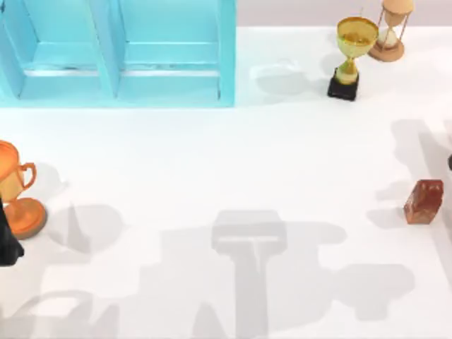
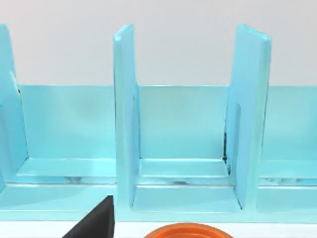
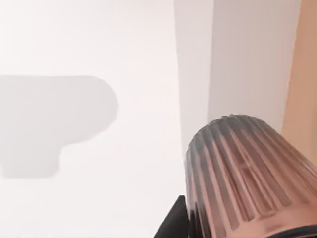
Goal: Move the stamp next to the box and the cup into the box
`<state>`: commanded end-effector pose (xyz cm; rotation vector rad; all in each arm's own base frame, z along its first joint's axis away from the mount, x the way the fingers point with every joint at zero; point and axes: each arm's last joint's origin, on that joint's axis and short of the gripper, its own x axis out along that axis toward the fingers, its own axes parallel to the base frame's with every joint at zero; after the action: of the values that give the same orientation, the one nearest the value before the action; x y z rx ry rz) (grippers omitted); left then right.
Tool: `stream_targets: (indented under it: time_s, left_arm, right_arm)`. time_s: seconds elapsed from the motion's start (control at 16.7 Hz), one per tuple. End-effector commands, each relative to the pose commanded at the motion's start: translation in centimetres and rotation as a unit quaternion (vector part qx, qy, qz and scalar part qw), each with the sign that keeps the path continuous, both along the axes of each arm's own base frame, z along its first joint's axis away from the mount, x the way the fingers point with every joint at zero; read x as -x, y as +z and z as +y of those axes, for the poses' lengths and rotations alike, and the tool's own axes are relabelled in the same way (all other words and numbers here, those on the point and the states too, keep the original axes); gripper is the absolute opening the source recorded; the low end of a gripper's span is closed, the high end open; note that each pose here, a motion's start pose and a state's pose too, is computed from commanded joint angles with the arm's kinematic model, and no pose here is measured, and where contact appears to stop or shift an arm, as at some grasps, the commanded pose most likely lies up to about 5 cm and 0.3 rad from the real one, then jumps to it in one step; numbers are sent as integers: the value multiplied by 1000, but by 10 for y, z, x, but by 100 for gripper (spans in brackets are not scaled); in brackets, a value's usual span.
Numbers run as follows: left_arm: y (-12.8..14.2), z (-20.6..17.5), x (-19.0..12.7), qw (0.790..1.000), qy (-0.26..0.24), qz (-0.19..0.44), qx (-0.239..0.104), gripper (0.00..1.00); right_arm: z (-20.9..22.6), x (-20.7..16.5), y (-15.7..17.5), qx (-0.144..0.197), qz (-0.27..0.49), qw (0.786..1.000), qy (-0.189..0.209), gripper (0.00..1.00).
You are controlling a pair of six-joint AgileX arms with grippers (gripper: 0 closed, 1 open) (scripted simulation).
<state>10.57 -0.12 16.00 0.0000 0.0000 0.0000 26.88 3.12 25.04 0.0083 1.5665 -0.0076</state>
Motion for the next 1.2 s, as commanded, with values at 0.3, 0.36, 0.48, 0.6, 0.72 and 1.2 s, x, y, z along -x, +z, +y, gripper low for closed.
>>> stream_targets:
  time_s: [0.3,0.36,0.48,0.6,0.72,1.2]
  left_arm:
    - [0,0,0,1000,0,0,0,100]
    - [0,0,0,1000,0,0,0,100]
    - [0,0,0,1000,0,0,0,100]
    - [0,0,0,1000,0,0,0,100]
    - [0,0,0,1000,0,0,0,100]
    - [0,0,0,1000,0,0,0,100]
  right_arm:
    - [-68,4,1,3,-8,1000,2,0]
    - [-86,8,0,4,-8,1000,2,0]
    - [-122,21,-4,5,-6,1000,1,0]
    - [-150,36,-7,7,-6,1000,1,0]
    - [-166,49,-9,10,-9,1000,0,0]
    - [-173,54,-12,12,-12,1000,1,0]
